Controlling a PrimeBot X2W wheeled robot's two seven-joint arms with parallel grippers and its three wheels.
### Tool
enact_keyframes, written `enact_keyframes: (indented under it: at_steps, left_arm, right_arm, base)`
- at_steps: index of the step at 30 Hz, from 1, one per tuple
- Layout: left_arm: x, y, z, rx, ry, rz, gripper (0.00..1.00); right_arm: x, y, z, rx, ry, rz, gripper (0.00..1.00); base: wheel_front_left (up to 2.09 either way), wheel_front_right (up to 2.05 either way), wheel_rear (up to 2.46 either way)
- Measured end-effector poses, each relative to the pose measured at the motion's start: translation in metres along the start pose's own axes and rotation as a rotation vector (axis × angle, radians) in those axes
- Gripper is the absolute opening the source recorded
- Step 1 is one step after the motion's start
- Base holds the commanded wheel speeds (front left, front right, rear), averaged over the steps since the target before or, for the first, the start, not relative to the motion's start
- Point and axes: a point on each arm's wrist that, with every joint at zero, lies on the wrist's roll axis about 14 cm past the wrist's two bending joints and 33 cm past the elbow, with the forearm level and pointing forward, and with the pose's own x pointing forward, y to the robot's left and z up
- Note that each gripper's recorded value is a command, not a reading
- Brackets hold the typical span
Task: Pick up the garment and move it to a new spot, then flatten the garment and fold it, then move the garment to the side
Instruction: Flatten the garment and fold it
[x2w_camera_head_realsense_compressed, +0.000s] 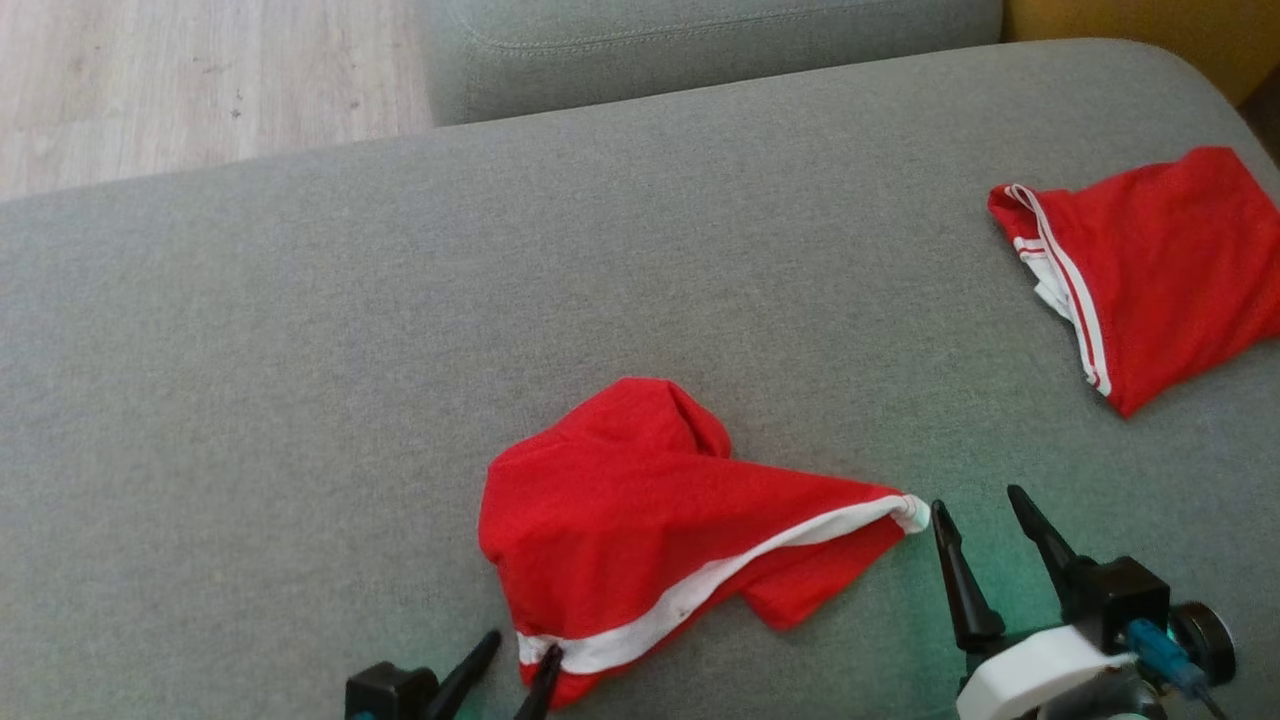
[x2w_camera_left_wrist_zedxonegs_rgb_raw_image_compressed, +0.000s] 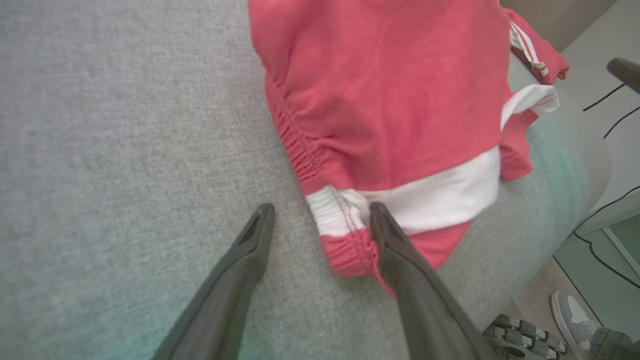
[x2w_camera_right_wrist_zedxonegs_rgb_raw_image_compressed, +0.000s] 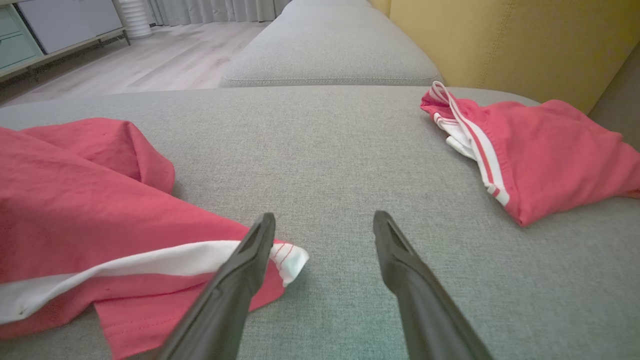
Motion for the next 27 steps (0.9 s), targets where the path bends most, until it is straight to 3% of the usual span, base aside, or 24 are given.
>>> enact_keyframes:
  at_steps: [2, 3, 4, 5, 10, 17, 21, 22, 23, 24, 25, 26, 27]
  left_arm:
    - [0.002, 0.001, 0.002, -0.001, -0.009, 0.003, 1.00]
    - [0.004, 0.001, 0.002, -0.001, -0.009, 0.002, 0.80]
    - [0.004, 0.002, 0.002, -0.002, -0.009, 0.002, 0.22]
    - [0.006, 0.004, 0.003, -0.002, -0.016, 0.011, 0.00]
    - [0.002, 0.009, 0.008, -0.016, -0.062, 0.041, 0.00]
    - [-0.033, 0.046, 0.048, -0.028, -0.264, 0.240, 0.00]
    - [-0.049, 0.052, 0.029, -0.052, -0.234, 0.294, 0.00]
    - [-0.051, 0.052, 0.023, -0.061, -0.223, 0.300, 0.33]
    - [-0.053, 0.051, 0.018, -0.066, -0.213, 0.303, 0.46]
    - [-0.053, 0.050, 0.014, -0.068, -0.201, 0.302, 0.72]
    - [-0.053, 0.049, 0.011, -0.072, -0.196, 0.298, 0.90]
    - [-0.053, 0.048, 0.010, -0.076, -0.195, 0.299, 1.00]
    - [-0.052, 0.047, 0.011, -0.082, -0.199, 0.298, 1.00]
  right_arm:
    - [0.000, 0.000, -0.001, 0.000, 0.002, -0.001, 1.00]
    - [0.000, 0.000, -0.001, 0.000, 0.003, -0.001, 1.00]
    - [0.001, 0.000, -0.001, 0.000, 0.002, 0.001, 1.00]
    - [0.001, 0.001, 0.000, -0.001, 0.001, 0.004, 1.00]
    - [0.005, 0.005, 0.002, -0.006, -0.005, 0.021, 1.00]
    - [0.014, 0.020, 0.009, -0.019, -0.020, 0.076, 1.00]
    - [0.018, 0.028, 0.010, -0.024, -0.020, 0.102, 1.00]
    - [0.019, 0.030, 0.009, -0.025, -0.014, 0.108, 1.00]
    - [0.019, 0.031, 0.008, -0.026, -0.009, 0.112, 1.00]
    - [0.019, 0.032, 0.008, -0.026, -0.008, 0.116, 1.00]
    - [0.019, 0.033, 0.008, -0.026, -0.008, 0.117, 1.00]
    - [0.019, 0.033, 0.008, -0.026, -0.008, 0.116, 1.00]
    - [0.019, 0.033, 0.008, -0.026, -0.009, 0.116, 1.00]
  base:
    - [0.00, 0.00, 0.00]
    - [0.00, 0.00, 0.00]
    - [0.00, 0.00, 0.00]
    - [0.00, 0.00, 0.00]
    - [0.00, 0.00, 0.00]
    - [0.00, 0.00, 0.00]
    - [0.00, 0.00, 0.00]
    - [0.00, 0.00, 0.00]
    - [0.00, 0.00, 0.00]
    - [0.00, 0.00, 0.00]
    - [0.00, 0.00, 0.00]
    - [0.00, 0.00, 0.00]
    - [0.00, 0.00, 0.00]
